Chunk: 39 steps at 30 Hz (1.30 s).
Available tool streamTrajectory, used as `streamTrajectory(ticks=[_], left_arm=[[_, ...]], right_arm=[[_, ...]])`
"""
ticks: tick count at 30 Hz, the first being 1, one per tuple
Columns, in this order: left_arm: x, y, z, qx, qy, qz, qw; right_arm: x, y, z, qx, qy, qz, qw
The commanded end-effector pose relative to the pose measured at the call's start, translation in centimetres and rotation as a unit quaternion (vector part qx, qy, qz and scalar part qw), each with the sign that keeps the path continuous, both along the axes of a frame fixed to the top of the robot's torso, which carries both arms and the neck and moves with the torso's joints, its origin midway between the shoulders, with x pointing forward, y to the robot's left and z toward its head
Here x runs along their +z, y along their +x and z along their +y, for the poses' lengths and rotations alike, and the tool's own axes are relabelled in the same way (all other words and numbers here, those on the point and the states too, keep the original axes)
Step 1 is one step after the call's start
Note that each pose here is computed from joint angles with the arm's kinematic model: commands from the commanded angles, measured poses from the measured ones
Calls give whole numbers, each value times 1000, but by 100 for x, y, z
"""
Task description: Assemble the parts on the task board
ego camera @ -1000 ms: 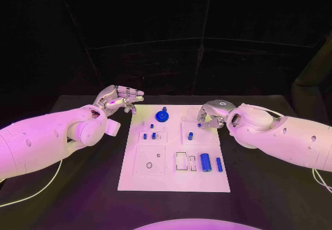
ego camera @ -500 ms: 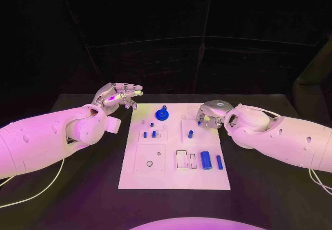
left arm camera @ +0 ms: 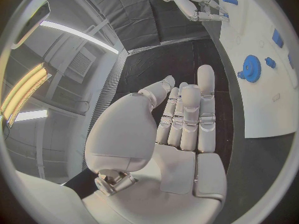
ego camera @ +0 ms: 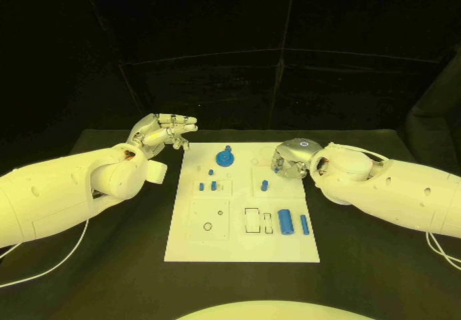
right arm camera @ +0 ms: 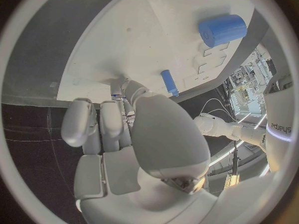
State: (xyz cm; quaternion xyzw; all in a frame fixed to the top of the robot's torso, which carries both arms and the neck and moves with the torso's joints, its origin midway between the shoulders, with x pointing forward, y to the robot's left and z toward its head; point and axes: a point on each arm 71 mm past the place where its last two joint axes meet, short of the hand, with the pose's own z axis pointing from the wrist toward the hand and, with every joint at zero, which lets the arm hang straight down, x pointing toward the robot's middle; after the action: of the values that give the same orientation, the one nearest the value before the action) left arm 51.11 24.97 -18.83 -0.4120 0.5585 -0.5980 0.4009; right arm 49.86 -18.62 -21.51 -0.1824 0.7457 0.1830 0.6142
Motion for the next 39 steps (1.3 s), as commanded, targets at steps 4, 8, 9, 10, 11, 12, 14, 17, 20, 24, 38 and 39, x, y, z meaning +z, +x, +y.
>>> streamTrajectory(ticks=[4,8,9,10,11,12,14,17,20,24,38,39], left_arm=[[15,8,11,-2,-6,-4,1000],[12,12,18,-1,-5,-3,1000],[11,13,21,0,-5,-3,1000],[10,14,24,0,-5,-3,1000],[10,15,26,0,-5,-2,1000],[9,16,30,0,-4,-2,1000],[7,19,40,2,-3,-2,1000],[6,22,50,3,-3,-1,1000],[4,24,54,3,-2,0,1000],[1,26,59,3,-2,1,1000],[-2,37,74,5,0,3,1000],[-2,37,70,4,0,3,1000]], right_arm=[[-50,-9,-14,-3,1,15,1000],[-31,3,-29,-10,17,7,1000],[-25,3,-33,-12,22,5,1000],[-18,1,-38,-14,28,4,999],[-13,-1,-41,-15,32,4,999],[-5,-6,-46,-16,38,3,999],[13,-21,-58,-19,49,2,999],[39,-50,-77,-23,65,3,998],[66,-85,-92,-26,79,6,997],[109,-126,-116,-30,93,10,995],[413,-309,52,-4,150,6,989],[432,-334,97,3,155,5,988]])
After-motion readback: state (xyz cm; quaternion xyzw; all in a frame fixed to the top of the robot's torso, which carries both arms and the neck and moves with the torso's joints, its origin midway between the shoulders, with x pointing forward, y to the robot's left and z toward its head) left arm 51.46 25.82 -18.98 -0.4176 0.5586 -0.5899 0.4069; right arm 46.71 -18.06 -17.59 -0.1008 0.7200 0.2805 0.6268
